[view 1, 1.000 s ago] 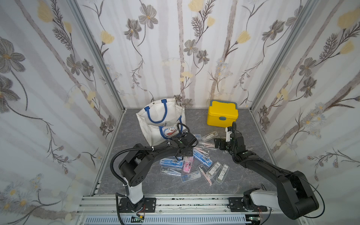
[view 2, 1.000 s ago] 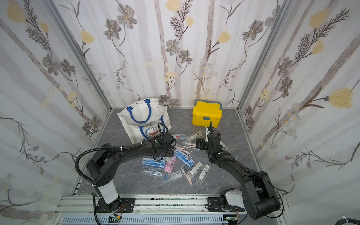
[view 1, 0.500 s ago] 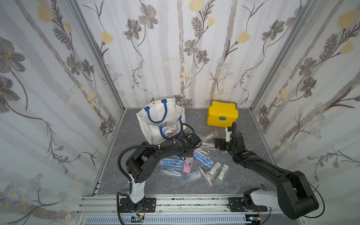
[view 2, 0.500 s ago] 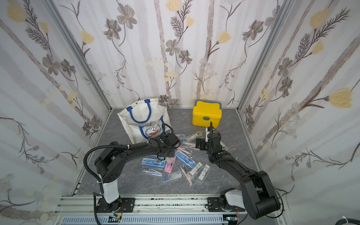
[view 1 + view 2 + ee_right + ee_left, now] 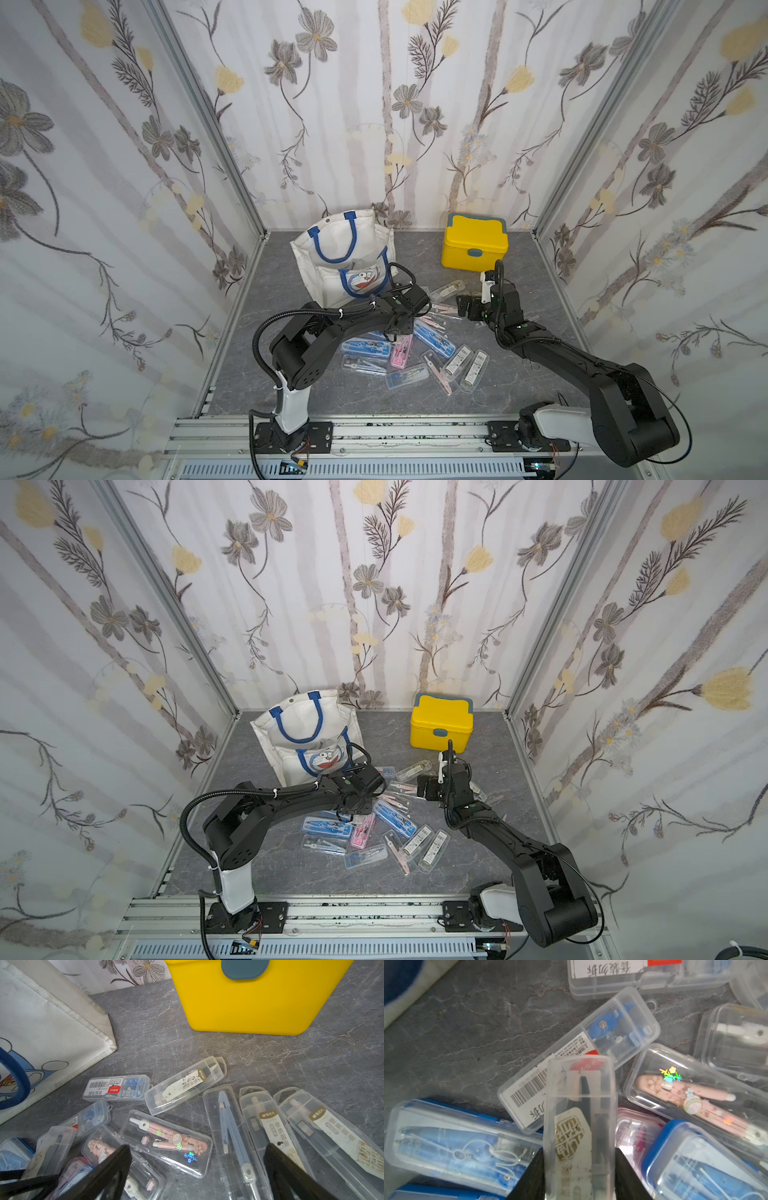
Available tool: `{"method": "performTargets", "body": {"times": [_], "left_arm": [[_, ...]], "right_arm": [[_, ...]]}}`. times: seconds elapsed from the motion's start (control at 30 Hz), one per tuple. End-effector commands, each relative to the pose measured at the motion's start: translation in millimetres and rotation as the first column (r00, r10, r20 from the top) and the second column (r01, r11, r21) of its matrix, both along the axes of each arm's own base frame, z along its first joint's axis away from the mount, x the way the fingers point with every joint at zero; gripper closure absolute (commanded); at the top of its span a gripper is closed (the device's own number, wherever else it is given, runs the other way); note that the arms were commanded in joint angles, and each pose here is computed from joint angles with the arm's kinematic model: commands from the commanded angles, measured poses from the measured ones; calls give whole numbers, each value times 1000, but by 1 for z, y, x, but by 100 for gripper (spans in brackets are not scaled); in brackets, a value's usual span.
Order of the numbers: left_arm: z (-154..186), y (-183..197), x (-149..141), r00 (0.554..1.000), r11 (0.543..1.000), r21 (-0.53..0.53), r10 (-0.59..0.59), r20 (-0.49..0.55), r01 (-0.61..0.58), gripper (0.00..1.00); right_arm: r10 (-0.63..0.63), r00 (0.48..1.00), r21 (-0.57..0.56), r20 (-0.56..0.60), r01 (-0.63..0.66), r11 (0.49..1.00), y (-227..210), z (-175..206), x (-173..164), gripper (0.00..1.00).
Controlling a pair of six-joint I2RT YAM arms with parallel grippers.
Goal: Put the compass set into the canvas bag
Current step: Pick up the compass set from the compass set, then place the compass set in the canvas bag.
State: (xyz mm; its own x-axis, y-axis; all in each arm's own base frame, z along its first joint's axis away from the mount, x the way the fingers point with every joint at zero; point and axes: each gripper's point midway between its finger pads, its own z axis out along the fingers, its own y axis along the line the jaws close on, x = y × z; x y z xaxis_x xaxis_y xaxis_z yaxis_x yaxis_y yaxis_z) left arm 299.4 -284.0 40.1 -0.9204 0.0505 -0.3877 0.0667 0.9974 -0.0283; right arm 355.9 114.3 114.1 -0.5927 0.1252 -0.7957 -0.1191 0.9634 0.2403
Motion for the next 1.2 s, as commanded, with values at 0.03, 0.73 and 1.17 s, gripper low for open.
{"method": "performTargets", "body": {"times": [0.03,0.73,1.17], "left_arm": [[23,1,9,996,1000,21,-22,84,20,57],[256,-26,109,805,988,14,-132,579,152,57],[294,89,180,764,992,56,47,644,-109,57]], "right_arm": [[-2,1000,4,26,1,1000,1,5,3,1],[-3,1000,6,21,3,1000,1,2,3,0],[0,1000,2,3,0,1000,2,-4,6,0]]}}
